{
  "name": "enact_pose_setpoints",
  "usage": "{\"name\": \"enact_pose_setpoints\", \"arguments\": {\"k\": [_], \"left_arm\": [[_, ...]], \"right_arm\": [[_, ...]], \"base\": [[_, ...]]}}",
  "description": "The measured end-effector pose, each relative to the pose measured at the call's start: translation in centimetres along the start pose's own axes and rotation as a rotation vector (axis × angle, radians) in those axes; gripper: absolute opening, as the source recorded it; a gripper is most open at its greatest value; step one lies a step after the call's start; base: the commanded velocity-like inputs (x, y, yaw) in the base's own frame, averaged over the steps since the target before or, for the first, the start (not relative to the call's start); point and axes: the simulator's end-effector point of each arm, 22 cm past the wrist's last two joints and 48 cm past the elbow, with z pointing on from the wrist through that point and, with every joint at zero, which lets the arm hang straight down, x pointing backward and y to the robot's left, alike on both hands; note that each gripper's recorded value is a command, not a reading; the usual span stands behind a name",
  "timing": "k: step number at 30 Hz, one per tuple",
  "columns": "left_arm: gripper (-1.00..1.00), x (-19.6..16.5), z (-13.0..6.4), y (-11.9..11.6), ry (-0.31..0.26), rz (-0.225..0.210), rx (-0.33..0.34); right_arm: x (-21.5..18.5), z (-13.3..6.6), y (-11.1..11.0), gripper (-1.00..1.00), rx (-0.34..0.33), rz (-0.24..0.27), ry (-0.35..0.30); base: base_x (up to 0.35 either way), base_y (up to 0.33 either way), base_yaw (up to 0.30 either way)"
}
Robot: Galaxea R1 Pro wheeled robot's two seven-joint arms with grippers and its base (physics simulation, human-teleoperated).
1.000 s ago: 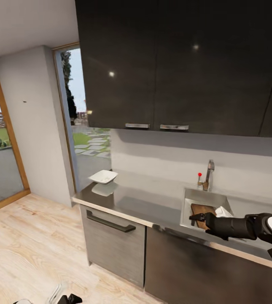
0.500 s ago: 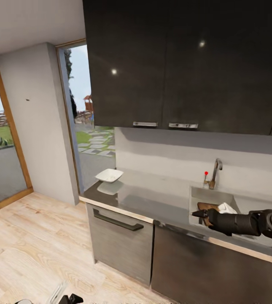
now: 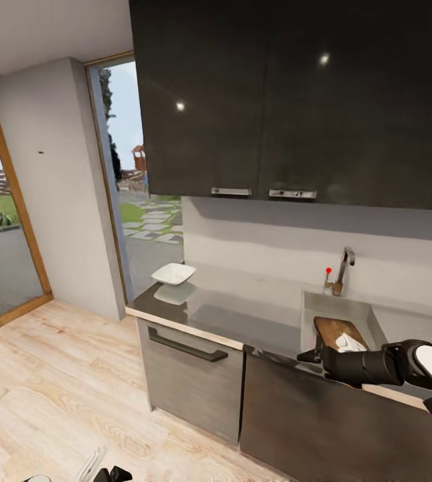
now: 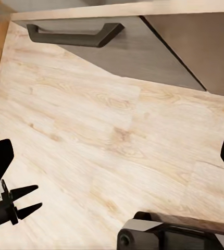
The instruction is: In the kitchen, take the Vidalia onion out of the sink, dice it on the chopping board with the paring knife, put the diced onion into the bowl on the countertop, then place both the paring knife and the chopping board into the sink.
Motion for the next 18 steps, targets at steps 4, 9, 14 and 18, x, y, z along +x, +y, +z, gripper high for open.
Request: {"name": "enact_pose_setpoints", "arguments": {"k": [4, 9, 14, 18], "left_arm": [[1.0, 0.2, 0.3, 0.4, 0.008, -0.007, -0.008], [1.0, 0.4, 0.5, 0.7, 0.014, -0.013, -0.015], [1.0, 0.4, 0.6, 1.0, 0.017, -0.017, -0.021], [1.0, -0.2, 0.7, 1.2, -0.011, -0.025, -0.025]], "right_arm": [[0.1, 0.3, -0.2, 1.0, 0.002, 0.003, 0.007], [1.2, 1.3, -0.1, 1.0, 0.005, -0.004, 0.039], [2.3, 2.3, 0.2, 1.0, 0.002, -0.01, 0.07], [5.6, 4.3, -0.6, 1.0, 0.063, -0.053, 0.154]], "base": [[-0.19, 0.108, 0.0], [-0.266, 0.182, 0.0], [-0.25, 0.198, 0.0], [-0.075, 0.063, 0.0]]}}
